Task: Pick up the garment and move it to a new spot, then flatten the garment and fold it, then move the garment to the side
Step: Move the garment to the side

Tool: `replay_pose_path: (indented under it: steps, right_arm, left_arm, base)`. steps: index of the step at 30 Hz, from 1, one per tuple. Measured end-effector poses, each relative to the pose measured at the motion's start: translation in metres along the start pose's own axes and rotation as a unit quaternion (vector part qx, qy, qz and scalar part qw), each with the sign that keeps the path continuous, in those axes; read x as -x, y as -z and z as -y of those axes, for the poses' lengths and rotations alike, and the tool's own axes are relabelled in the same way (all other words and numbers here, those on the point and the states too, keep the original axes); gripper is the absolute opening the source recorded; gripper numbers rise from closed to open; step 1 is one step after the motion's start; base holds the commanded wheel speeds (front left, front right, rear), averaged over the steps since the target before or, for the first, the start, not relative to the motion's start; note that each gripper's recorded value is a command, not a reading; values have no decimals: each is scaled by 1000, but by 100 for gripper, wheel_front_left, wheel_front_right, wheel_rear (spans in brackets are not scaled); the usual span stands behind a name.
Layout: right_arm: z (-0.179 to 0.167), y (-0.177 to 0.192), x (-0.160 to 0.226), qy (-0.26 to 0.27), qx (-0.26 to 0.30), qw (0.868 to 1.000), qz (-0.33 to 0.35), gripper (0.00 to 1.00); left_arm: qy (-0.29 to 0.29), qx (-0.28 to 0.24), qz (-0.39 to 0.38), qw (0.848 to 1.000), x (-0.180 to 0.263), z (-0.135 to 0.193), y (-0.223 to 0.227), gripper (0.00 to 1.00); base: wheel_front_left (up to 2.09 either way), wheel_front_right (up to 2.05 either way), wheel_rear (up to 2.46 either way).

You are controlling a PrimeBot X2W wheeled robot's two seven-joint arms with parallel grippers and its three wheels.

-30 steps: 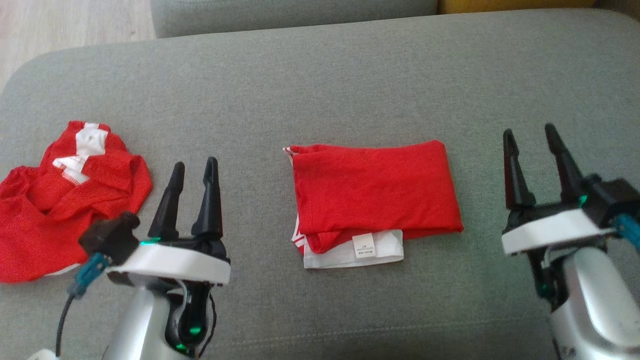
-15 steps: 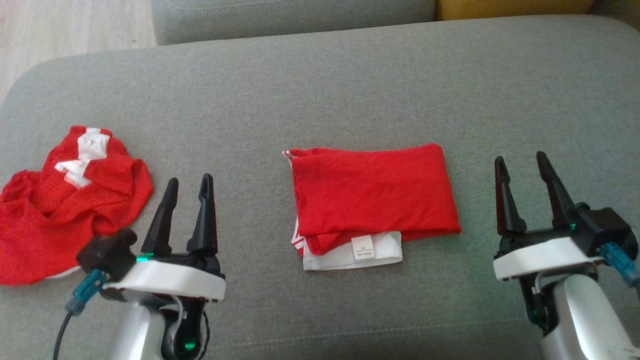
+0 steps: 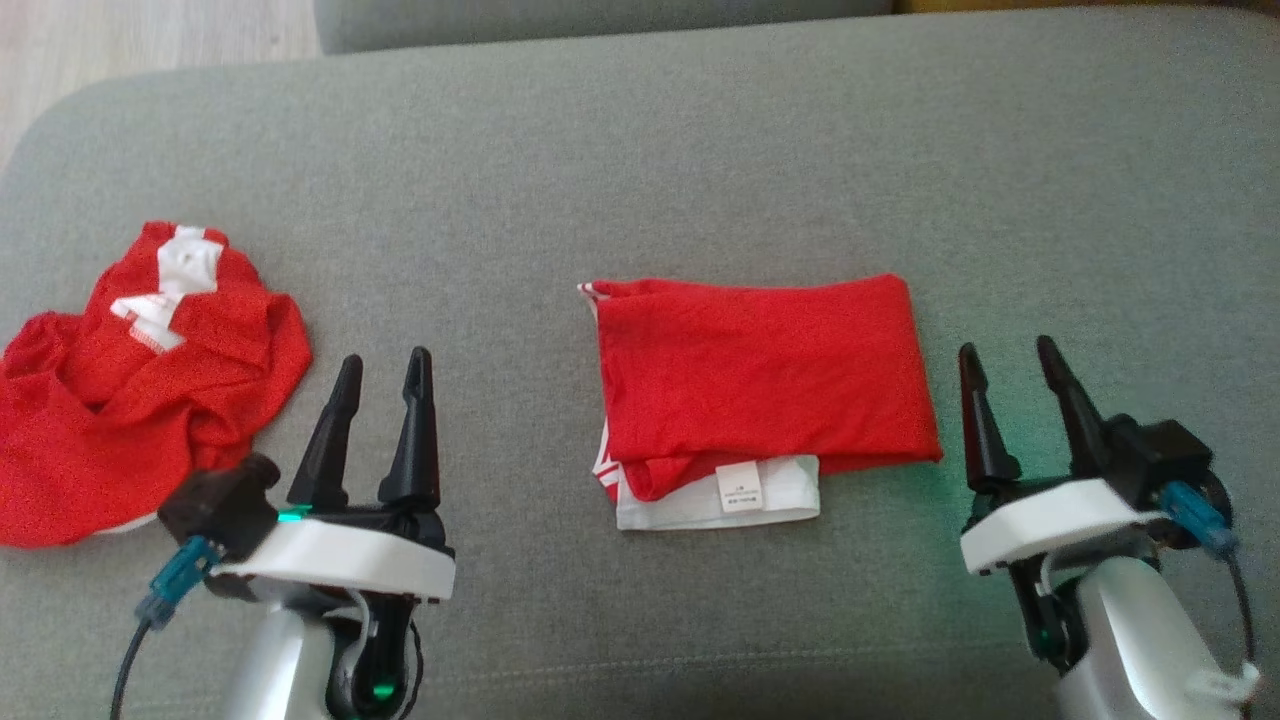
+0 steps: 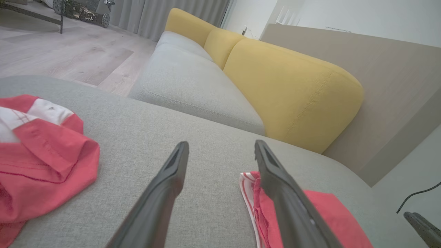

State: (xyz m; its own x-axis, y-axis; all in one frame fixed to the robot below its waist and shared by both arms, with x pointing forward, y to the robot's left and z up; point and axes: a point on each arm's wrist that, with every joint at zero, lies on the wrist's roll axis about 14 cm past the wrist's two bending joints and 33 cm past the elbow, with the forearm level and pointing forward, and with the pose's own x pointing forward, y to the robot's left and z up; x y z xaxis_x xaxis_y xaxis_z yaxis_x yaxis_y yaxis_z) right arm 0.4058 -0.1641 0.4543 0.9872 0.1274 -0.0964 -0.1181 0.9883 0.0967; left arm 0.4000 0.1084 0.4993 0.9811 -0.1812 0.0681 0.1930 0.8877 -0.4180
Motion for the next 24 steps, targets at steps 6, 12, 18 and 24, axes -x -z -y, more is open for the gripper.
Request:
replay_pose_path:
  steps: [6, 12, 18, 24]
  right_arm:
    - [-5, 39, -16, -1, -30, 996, -80, 100]
    - [-9, 60, -27, -1, -54, 991, -119, 100]
    - [-23, 76, -38, -19, -67, 986, -153, 100]
    - [-33, 86, -38, -38, -76, 980, -180, 0]
  left_arm:
    - [-5, 3, -12, 1000, -4, -6, 8, 100]
    - [-13, 0, -7, 1000, -7, -13, 5, 100]
    - [-28, -2, -11, 1000, -4, -23, 7, 100]
    - [-32, -1, -10, 999, -4, -26, 7, 100]
  base:
    - [0, 0, 0]
    - [0, 0, 0]
    - [0, 0, 0]
    - [0, 0, 0]
